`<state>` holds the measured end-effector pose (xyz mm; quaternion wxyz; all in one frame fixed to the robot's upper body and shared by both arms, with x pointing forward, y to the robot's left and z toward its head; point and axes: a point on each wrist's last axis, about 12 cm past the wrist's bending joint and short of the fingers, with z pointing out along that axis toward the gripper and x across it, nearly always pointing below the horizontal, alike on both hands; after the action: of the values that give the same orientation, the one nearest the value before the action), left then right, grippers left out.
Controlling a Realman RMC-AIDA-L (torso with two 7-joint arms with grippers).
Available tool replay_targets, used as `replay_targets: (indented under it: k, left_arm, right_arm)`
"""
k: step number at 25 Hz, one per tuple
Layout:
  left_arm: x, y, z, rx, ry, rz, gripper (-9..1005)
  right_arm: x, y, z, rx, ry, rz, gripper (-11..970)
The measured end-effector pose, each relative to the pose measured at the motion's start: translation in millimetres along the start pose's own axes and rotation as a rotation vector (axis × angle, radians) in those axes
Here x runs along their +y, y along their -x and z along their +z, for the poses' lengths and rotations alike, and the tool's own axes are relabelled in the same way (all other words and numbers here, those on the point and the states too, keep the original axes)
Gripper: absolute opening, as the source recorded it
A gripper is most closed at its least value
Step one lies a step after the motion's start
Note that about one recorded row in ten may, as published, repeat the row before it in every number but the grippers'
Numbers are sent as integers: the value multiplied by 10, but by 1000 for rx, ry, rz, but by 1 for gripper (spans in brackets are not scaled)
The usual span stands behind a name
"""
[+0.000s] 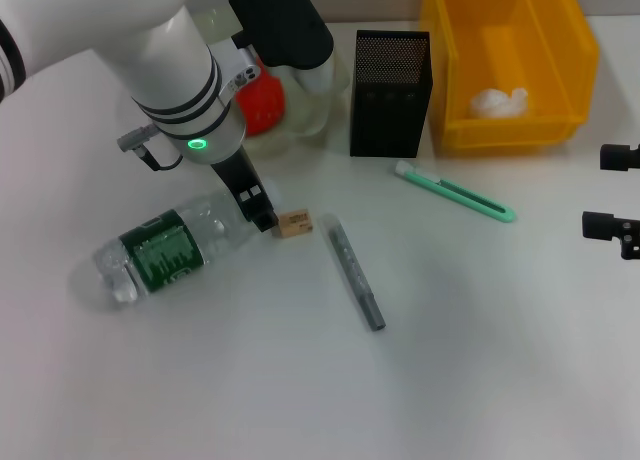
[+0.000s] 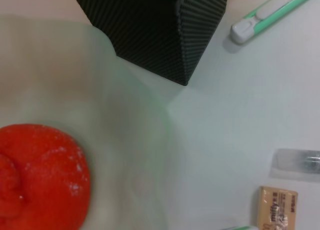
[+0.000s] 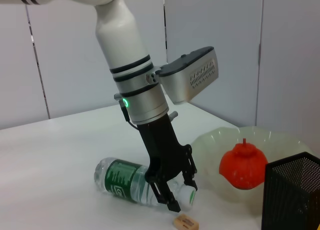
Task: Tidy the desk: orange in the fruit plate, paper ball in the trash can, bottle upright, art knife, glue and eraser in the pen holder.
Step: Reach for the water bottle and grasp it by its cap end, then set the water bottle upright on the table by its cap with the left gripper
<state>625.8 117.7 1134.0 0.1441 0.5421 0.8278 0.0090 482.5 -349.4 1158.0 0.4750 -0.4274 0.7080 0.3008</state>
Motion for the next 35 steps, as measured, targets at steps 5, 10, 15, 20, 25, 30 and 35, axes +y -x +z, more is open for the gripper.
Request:
replay_targets:
  k: [5, 10, 15, 20, 25, 30, 35]
  left_arm:
    - [-25, -9, 22, 17, -1, 17, 665]
    - [-47, 9, -12, -4, -11, 26, 474]
    - [-75, -64, -180, -89, -30, -6, 444]
    - [-41, -388, -509, -254, -34, -104, 444]
    - [-35, -817, -830, -466, -27, -208, 443]
    - [-44, -1191, -954, -619, -36, -298, 443]
    - [-101, -1358, -902, -738, -63, -345, 444]
  right_arm:
    - [-9, 15, 16, -3, 3, -4, 738]
    - [-21, 0, 24, -12, 6, 9, 735]
    - [-37, 25, 34, -18, 6, 2, 732]
    - [-61, 74, 64, -24, 11, -13, 729]
    - [-101, 156, 125, -32, 27, -33, 726]
    - [-142, 243, 195, -39, 45, -53, 723]
    - [-166, 293, 239, -46, 54, -64, 720]
